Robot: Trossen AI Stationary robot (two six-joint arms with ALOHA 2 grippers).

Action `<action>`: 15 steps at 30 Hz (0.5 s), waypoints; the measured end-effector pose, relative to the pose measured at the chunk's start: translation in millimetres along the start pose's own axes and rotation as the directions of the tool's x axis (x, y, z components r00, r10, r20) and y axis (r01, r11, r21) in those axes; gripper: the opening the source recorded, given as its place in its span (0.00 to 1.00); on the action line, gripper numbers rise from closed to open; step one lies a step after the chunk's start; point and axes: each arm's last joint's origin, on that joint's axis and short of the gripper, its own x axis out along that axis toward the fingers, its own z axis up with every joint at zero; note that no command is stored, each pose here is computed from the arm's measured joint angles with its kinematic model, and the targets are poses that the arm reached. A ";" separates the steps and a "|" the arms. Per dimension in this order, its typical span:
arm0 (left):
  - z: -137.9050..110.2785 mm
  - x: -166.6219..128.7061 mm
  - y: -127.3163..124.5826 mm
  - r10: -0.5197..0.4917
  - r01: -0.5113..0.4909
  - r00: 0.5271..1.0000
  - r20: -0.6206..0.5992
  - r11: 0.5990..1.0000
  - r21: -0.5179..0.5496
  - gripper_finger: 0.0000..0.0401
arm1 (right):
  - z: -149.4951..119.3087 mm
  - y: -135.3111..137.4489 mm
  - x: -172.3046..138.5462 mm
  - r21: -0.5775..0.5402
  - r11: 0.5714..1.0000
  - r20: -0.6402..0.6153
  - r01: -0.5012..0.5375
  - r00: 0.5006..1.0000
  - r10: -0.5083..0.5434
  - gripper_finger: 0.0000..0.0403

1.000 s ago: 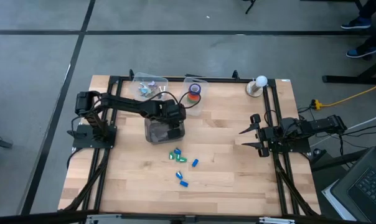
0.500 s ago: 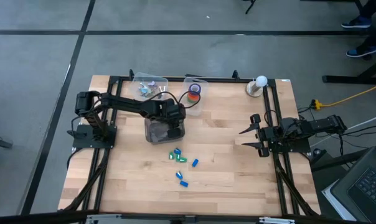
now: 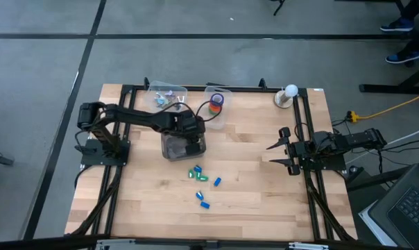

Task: Pick and place Stapler, Stapler remover, tape
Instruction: Put the green stapler into the black bin

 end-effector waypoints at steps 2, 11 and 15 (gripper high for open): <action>1.0 -8.4 -3.1 -0.009 0.009 1.000 0.027 1.000 0.007 0.29 | 0.0 0.0 0.0 0.000 1.000 0.000 0.000 1.000 0.000 0.56; 1.1 -41.6 -31.1 -0.084 0.073 0.988 0.132 0.994 0.081 0.29 | 0.0 0.0 0.0 0.000 1.000 0.000 0.000 1.000 0.000 0.56; 1.2 -48.4 -48.1 -0.152 0.131 0.974 0.170 0.983 0.129 0.29 | 0.0 0.0 0.0 0.000 1.000 0.000 0.000 1.000 0.000 0.56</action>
